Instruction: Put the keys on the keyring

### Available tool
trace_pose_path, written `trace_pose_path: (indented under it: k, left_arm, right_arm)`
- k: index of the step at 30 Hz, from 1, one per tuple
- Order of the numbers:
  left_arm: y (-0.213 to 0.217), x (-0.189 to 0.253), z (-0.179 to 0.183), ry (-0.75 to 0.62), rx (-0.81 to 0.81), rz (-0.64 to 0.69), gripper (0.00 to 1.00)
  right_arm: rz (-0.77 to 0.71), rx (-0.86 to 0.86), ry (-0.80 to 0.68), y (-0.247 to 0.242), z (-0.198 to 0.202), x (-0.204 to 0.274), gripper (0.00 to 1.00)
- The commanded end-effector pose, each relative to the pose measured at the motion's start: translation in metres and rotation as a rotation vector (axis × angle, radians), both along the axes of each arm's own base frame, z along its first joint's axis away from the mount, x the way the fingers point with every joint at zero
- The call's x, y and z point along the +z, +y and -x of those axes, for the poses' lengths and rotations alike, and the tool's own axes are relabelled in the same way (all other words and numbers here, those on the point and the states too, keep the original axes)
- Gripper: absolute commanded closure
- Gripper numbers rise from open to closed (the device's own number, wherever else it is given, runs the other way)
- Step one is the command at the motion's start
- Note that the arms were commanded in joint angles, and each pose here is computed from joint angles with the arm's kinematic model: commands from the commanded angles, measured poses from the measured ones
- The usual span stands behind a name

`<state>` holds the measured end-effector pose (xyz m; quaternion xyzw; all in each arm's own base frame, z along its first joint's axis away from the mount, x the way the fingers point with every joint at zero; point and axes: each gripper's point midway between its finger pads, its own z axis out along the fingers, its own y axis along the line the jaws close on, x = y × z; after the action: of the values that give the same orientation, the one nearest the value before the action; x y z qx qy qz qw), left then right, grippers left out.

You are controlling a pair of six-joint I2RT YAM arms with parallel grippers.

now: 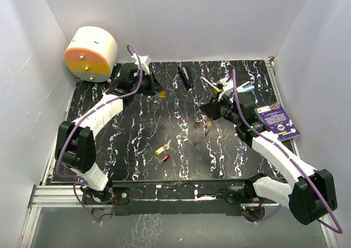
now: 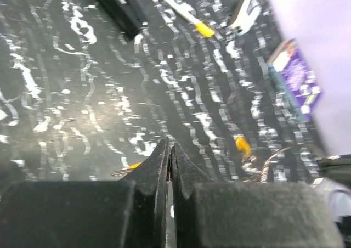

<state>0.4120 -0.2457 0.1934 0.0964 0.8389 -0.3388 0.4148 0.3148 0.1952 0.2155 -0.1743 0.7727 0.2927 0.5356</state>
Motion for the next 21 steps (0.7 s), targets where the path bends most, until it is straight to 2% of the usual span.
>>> trace_pose_path:
  k: [1,3,9,14,21]
  left_arm:
    - [-0.017,0.046,0.025,0.215,-0.006,0.252,1.0]
    - [-0.019,0.045,0.027,0.333,0.027,0.358,1.0]
    - [-0.035,0.058,0.03,0.503,0.032,0.559,1.0]
    - [-0.039,0.063,0.031,0.585,0.055,0.652,1.0]
    - [-0.037,0.076,0.034,0.643,0.094,0.76,1.0]
  right_arm:
    - [-0.13,0.142,-0.166,0.024,0.011,0.057,0.92]
    - [-0.138,0.146,-0.184,0.026,0.014,0.064,0.92]
    - [-0.155,0.162,-0.272,0.047,0.024,0.089,0.92]
    - [-0.218,0.14,-0.343,0.066,0.025,0.109,0.92]
    - [-0.237,0.087,-0.366,0.096,0.011,0.099,0.92]
